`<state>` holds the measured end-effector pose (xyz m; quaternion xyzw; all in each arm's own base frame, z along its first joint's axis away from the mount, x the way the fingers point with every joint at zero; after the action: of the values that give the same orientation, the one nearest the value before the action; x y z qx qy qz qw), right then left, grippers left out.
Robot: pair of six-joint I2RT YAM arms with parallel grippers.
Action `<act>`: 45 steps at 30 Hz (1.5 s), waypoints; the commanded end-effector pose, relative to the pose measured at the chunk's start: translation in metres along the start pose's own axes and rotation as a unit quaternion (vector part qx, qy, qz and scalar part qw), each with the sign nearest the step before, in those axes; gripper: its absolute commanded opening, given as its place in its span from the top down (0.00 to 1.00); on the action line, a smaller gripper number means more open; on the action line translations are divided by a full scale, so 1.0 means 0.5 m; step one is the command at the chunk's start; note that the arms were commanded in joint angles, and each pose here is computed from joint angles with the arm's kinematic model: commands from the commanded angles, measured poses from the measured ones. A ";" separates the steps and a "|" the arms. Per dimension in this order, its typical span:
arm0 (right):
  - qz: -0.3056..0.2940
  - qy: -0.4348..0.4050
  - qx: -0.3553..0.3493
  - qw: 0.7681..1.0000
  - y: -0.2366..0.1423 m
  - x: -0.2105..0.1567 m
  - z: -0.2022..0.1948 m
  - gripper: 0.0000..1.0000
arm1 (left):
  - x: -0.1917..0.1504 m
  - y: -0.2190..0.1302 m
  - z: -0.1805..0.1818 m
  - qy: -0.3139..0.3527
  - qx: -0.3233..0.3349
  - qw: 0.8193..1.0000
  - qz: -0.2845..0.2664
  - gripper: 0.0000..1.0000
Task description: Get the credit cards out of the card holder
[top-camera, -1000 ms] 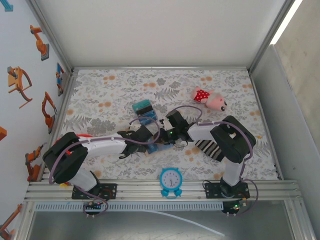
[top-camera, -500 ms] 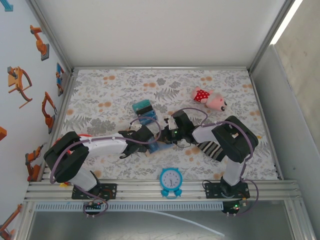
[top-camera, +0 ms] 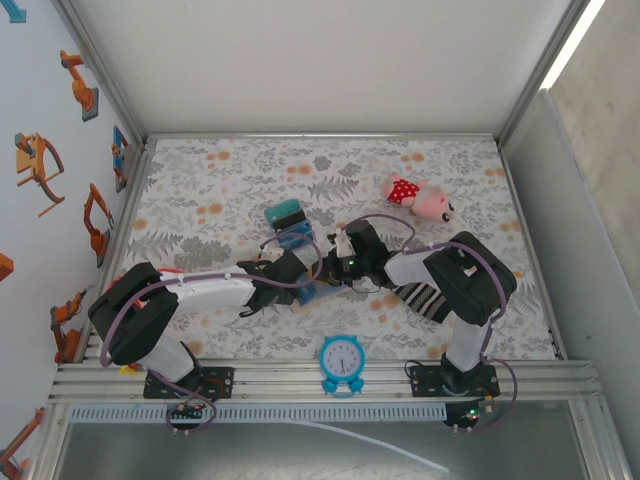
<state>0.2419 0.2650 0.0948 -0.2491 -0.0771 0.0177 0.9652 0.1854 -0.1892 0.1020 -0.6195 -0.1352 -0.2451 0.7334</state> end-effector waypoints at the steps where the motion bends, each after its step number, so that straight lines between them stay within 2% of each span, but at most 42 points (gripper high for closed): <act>1: 0.002 -0.010 0.020 1.000 0.000 0.004 0.009 0.87 | 0.001 -0.001 -0.004 0.001 0.006 1.000 0.007 0.03; 8: 0.004 -0.011 0.021 1.000 0.005 0.006 0.008 0.91 | 0.005 -0.002 -0.008 0.002 0.005 1.000 0.005 0.03; 16: 0.007 -0.008 0.018 1.000 0.009 0.008 0.006 0.91 | 0.009 -0.003 -0.010 0.002 0.003 1.000 0.005 0.03; 20: 0.004 -0.011 0.015 1.000 0.008 0.008 0.007 0.98 | 0.009 -0.003 -0.012 0.003 0.002 1.000 0.006 0.03; 31: -0.010 -0.044 -0.090 0.995 -0.032 0.010 0.007 1.00 | 0.006 -0.003 -0.009 0.008 0.005 1.000 0.008 0.03; 45: -0.016 -0.058 -0.124 0.990 -0.057 0.013 0.010 1.00 | 0.015 -0.020 0.001 0.013 0.007 1.000 -0.009 0.03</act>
<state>0.2415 0.2437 0.0966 -0.3649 -0.1112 0.0177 0.9242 0.1867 -0.1907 0.1037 -0.6141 -0.1306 -0.2463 0.7383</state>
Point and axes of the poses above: each hand's point on the last joint's axis, 136 mm out from that joint toward the fingers, its own y axis out along the fingers, its own z axis along the line the jaws close on, x = y × z, the point moved 9 cm from there along -y, back along the fingers, and after that the axes turned 2 degrees about -y, right-handed, at the moved point
